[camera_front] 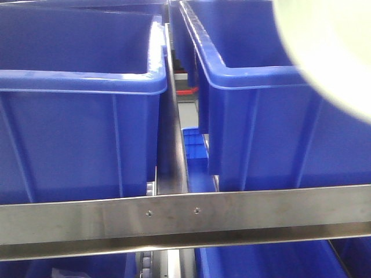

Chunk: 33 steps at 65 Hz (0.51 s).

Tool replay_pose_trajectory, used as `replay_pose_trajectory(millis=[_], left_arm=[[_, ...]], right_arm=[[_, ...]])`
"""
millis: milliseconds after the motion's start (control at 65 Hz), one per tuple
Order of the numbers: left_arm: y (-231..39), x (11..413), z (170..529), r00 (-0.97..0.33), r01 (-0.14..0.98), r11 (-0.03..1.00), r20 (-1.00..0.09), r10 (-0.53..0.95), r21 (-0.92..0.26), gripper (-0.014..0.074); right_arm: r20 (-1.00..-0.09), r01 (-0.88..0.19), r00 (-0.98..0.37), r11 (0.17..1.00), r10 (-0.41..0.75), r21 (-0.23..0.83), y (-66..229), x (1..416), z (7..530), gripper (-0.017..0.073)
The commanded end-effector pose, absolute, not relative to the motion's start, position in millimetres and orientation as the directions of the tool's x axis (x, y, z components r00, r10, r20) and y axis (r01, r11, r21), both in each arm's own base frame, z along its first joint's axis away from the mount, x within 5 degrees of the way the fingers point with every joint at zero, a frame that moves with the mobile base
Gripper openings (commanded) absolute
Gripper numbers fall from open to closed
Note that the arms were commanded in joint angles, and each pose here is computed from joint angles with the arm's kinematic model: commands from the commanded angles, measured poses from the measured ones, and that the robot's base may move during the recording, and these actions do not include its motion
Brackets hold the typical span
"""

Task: Place green plate on second shelf with right arm
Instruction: 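Lower the plate with the right gripper into the blue bin on the shelf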

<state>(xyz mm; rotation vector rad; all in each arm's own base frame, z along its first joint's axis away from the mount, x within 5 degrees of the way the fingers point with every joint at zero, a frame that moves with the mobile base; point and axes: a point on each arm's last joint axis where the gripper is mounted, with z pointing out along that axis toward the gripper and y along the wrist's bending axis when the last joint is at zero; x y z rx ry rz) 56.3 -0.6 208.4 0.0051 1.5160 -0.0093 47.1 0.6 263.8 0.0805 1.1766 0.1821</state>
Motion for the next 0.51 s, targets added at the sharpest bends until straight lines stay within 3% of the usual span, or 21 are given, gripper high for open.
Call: replay_pose_trajectory(millis=[0, 246, 492], left_arm=[[0, 56, 204, 0.121, 0.008, 1.000, -0.993, -0.009, -0.008, 0.0130], [0, 56, 204, 0.121, 0.008, 1.000, -0.993, -0.009, -0.008, 0.0130], [0, 56, 204, 0.121, 0.008, 1.000, -0.993, -0.009, -0.008, 0.0130]], right_arm=[[-0.826, -0.114, 0.525, 0.979, 0.204, 0.169, -2, 40, 291, 0.0053], [-0.907, -0.096, 0.366, 0.978, 0.207, 0.185, 2, 81, 335, 0.0053], [-0.961, -0.058, 0.194, 0.980, 0.196, 0.188, 8, 188, 371, 0.0053]])
